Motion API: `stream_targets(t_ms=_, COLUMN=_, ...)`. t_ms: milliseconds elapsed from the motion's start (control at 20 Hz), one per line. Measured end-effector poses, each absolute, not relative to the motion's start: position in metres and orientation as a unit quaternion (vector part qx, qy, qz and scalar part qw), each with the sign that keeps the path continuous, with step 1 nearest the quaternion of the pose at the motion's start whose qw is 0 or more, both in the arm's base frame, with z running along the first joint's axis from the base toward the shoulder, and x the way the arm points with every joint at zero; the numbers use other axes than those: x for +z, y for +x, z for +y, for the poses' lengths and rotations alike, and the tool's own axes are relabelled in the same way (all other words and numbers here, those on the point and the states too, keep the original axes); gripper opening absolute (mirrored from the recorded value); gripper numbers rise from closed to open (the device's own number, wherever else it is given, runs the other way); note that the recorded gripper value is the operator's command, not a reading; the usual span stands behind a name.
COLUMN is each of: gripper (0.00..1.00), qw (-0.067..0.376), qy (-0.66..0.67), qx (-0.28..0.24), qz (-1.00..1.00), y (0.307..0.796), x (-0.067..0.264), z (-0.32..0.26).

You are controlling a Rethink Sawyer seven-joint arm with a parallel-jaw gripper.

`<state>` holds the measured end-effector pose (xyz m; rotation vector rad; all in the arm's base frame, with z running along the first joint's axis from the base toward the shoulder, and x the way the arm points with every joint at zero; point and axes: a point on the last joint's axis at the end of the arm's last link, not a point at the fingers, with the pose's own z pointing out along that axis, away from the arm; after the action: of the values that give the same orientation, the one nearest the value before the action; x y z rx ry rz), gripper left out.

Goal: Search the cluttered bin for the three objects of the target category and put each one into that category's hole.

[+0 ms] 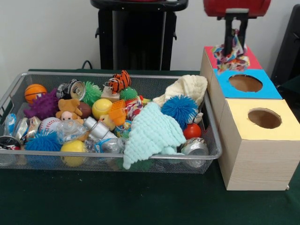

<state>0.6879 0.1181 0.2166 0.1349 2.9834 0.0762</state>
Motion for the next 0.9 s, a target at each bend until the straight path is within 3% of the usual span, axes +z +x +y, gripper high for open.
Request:
stream_targets(t_ms=500, gripper=0.00, qw=0.089, qy=0.045, qx=0.037, qz=0.994, y=0.709, x=0.246, z=0.158)
stream_targets(t_ms=900, gripper=0.00, qw=0.093, qy=0.049, qx=0.032, qz=0.994, y=0.723, x=0.236, z=0.161)
